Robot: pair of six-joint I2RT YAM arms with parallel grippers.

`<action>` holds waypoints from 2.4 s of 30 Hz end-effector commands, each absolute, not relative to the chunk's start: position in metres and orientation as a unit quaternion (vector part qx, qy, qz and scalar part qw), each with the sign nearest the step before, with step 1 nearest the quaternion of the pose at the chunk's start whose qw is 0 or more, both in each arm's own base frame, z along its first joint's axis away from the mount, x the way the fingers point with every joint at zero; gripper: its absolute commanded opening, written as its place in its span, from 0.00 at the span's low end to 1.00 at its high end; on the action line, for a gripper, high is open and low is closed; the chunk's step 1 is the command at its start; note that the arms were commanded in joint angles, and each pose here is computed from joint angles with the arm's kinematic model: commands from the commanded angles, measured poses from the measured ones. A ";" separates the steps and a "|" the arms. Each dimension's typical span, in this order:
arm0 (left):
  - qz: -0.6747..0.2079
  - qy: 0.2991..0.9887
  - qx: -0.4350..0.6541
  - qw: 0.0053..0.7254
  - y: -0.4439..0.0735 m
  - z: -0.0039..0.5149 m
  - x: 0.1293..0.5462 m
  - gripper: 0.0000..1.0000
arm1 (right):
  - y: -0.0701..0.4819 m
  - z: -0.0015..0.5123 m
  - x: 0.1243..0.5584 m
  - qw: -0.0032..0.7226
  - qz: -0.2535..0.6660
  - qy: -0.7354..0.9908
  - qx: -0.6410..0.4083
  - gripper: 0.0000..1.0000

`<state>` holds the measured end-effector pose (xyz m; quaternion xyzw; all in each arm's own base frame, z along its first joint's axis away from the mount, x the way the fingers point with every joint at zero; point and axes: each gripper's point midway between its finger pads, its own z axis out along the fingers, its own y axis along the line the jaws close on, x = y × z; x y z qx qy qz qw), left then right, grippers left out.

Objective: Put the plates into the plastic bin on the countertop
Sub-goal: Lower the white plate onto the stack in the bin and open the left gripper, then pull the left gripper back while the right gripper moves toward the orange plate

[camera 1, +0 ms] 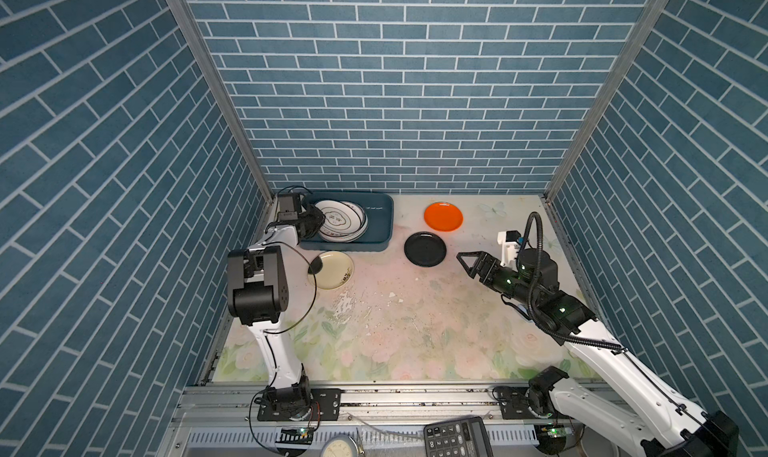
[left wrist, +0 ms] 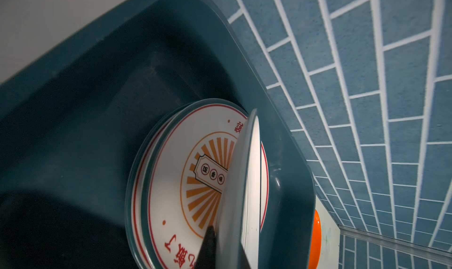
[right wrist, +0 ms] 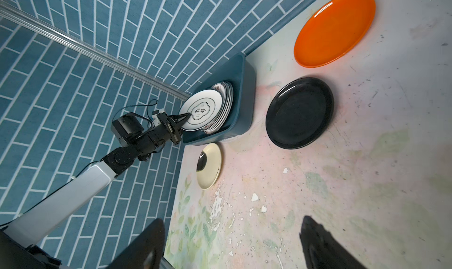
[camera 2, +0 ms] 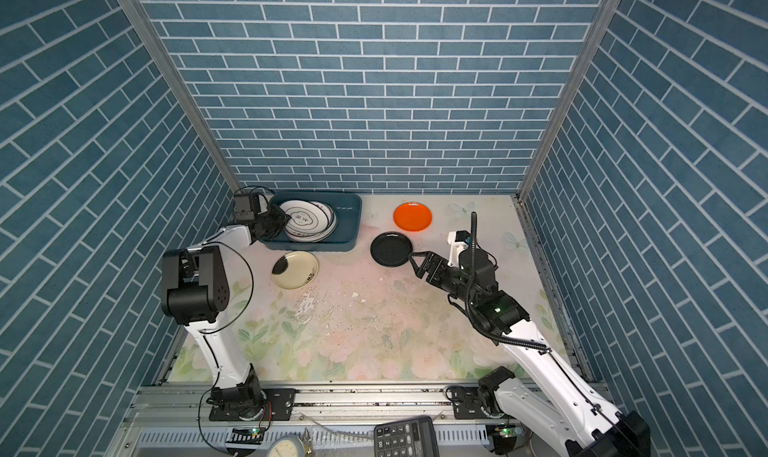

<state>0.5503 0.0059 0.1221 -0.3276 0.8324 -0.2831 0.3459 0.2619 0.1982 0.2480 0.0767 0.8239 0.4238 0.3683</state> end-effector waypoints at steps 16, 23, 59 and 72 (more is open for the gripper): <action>-0.205 0.884 -0.241 0.344 0.003 0.139 0.551 1.00 | 0.197 0.227 0.267 0.350 0.381 0.854 0.061 0.87; -0.173 0.890 -0.241 0.346 0.008 0.156 0.539 0.99 | 0.196 0.218 0.270 0.339 0.362 0.866 0.062 0.87; -0.244 0.858 -0.161 0.422 -0.040 0.232 0.311 0.99 | 0.215 0.141 0.382 0.322 0.219 0.921 -0.009 0.90; -0.301 0.853 -0.138 0.402 -0.061 0.227 0.307 0.99 | 0.197 0.123 0.439 0.335 0.248 0.908 0.045 0.90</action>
